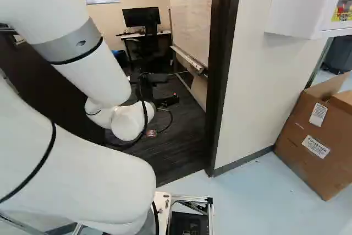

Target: Open the door and move inside

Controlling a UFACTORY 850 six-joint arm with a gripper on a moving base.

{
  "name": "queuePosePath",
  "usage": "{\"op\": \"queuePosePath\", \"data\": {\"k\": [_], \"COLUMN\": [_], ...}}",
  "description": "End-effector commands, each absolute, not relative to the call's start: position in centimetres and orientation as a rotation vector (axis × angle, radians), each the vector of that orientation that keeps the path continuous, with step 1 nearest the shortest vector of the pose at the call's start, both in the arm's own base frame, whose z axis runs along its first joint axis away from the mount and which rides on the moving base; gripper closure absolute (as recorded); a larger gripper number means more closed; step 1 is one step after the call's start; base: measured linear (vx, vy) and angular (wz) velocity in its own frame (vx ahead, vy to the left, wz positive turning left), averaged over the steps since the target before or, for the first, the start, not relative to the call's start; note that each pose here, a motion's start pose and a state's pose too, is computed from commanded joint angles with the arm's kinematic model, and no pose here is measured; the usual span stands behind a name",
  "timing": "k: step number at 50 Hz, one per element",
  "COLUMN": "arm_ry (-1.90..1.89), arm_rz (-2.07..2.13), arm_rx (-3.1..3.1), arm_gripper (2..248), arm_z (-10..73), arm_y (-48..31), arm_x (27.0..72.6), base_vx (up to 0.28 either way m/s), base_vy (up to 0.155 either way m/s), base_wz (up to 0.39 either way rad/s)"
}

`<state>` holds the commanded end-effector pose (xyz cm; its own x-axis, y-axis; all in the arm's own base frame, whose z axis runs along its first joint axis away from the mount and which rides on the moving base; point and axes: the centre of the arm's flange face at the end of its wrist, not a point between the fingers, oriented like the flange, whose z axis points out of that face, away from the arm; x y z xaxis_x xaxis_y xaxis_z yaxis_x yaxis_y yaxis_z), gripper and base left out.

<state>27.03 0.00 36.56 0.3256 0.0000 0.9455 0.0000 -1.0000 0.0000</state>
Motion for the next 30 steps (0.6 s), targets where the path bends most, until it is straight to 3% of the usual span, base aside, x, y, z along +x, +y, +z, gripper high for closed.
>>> {"op": "queuePosePath", "data": {"k": [30], "arm_ry": [0.0], "arm_rz": [1.824], "arm_rx": [2.558], "arm_gripper": [3], "arm_z": [36.56], "arm_y": [0.0], "arm_x": [27.03], "base_vx": [0.092], "base_vy": [0.01], "base_wz": [-0.025]}}
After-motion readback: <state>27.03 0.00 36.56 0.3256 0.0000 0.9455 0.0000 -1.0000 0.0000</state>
